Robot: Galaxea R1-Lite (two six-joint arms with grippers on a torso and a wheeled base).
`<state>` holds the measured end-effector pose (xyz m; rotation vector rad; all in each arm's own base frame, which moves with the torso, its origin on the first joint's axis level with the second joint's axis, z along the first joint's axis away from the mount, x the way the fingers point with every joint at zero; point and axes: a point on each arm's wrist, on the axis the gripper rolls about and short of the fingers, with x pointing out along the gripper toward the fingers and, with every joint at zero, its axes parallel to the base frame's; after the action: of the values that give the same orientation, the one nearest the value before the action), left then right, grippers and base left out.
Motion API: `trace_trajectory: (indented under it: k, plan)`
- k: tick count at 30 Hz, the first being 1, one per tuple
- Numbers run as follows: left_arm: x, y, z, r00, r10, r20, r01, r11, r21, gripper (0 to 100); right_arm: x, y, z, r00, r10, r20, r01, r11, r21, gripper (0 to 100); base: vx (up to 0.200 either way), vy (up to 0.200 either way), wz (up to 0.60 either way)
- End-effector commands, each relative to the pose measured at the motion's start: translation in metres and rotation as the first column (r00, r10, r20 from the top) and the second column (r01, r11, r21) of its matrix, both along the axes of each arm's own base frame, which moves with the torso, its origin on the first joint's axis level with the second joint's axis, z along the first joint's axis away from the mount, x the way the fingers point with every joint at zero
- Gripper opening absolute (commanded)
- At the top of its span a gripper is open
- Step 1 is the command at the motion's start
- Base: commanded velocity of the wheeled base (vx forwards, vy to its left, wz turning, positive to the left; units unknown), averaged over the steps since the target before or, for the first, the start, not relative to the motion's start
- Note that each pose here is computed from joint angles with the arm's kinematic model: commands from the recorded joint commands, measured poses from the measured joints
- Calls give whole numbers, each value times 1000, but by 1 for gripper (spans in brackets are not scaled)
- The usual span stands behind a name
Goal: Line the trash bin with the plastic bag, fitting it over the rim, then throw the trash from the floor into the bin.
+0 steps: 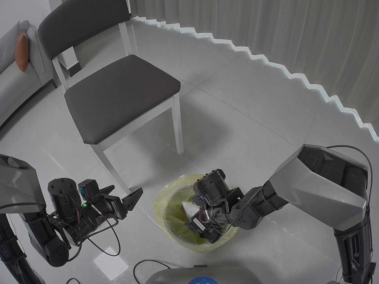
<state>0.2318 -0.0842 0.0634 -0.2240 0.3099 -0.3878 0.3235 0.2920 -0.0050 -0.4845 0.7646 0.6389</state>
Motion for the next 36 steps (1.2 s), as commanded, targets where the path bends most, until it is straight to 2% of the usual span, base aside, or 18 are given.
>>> trace_trajectory:
  k: [1,6,14,17,19,20,21,22,23,26,32,36]
  plan:
    - [0,0,2,1000,0,16,0,1000,-6,100,-1,3,4,1000,-14,-25,15,999,38,100,0,0,0]
    - [1,0,2,1000,0,17,0,1000,-6,100,-2,1,5,997,-44,-58,47,997,53,100,0,0,0]
    - [0,0,1,1000,0,13,0,1000,-5,100,11,-9,10,997,-74,-26,75,996,51,100,0,0,0]
    - [1,0,1,1000,0,11,0,1000,-4,100,25,-21,13,993,-115,-11,115,992,50,100,0,0,0]
    - [0,0,1,1000,0,11,0,1000,-6,100,42,-43,10,986,-166,-5,166,986,30,100,0,0,0]
    - [0,0,1,1000,0,12,0,1000,-6,100,43,-44,10,986,-168,-4,168,985,29,100,0,0,0]
    - [1,0,1,1000,2,14,-1,1000,-5,100,52,-59,8,980,-200,-2,200,980,13,100,0,0,0]
    - [1,0,1,1000,2,14,-1,1000,-5,100,52,-59,8,980,-200,-2,200,980,13,100,0,0,0]
    - [1,0,1,1000,2,12,-2,1000,-6,100,60,-75,3,971,-240,-9,240,971,-2,100,0,0,0]
    - [1,0,0,1000,2,11,-2,1000,-6,100,70,-99,0,960,-281,-13,281,959,-22,100,0,0,0]
    - [2,0,0,1000,5,8,-5,1000,-5,100,78,-130,-12,954,-299,-40,293,950,-105,100,0,0,0]
    - [2,1,-1,1000,7,8,-6,1000,-5,100,84,-140,-17,944,-327,-37,321,940,-116,100,0,0,0]
